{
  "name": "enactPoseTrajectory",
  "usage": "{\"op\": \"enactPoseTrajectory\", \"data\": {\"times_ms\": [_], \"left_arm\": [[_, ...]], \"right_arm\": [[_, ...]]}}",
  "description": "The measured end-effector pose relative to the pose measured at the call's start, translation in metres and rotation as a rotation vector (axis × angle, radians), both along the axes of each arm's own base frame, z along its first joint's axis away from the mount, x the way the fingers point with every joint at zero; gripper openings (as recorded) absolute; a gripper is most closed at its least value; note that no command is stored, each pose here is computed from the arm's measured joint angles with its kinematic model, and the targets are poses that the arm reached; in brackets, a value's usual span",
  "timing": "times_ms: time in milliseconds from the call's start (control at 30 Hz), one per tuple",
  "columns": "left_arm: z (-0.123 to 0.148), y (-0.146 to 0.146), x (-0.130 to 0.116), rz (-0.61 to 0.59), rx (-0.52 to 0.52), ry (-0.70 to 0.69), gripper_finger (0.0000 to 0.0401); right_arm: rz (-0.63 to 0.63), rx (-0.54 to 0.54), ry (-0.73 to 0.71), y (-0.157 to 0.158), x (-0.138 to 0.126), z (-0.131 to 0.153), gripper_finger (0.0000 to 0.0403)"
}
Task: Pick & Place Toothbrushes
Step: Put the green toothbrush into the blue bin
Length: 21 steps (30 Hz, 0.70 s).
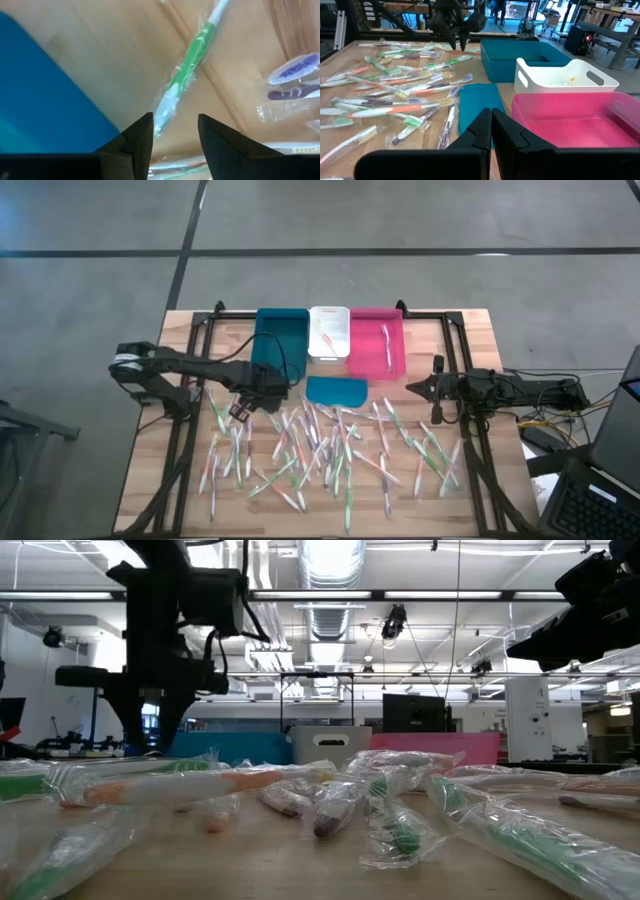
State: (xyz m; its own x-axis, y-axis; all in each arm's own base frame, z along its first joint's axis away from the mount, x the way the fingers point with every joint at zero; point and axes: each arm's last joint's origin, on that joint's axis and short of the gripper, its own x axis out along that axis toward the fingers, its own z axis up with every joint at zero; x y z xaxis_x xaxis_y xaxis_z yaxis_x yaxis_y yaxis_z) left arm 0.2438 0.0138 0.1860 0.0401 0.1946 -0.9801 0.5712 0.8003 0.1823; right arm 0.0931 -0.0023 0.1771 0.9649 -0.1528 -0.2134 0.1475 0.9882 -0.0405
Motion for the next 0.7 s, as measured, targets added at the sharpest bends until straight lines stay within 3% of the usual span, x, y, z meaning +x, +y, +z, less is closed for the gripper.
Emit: {"op": "enactPoseTrajectory", "data": {"times_ms": [400, 700], "left_arm": [[-0.029, -0.001, 0.000, -0.091, -0.026, -0.022, 0.0157], [-0.043, -0.002, 0.006, -0.158, -0.059, 0.010, 0.0127]], "right_arm": [[0.000, 0.000, 0.000, 0.000, 0.000, 0.000, 0.0008], [0.000, 0.000, 0.000, 0.000, 0.000, 0.000, 0.0008]]}}
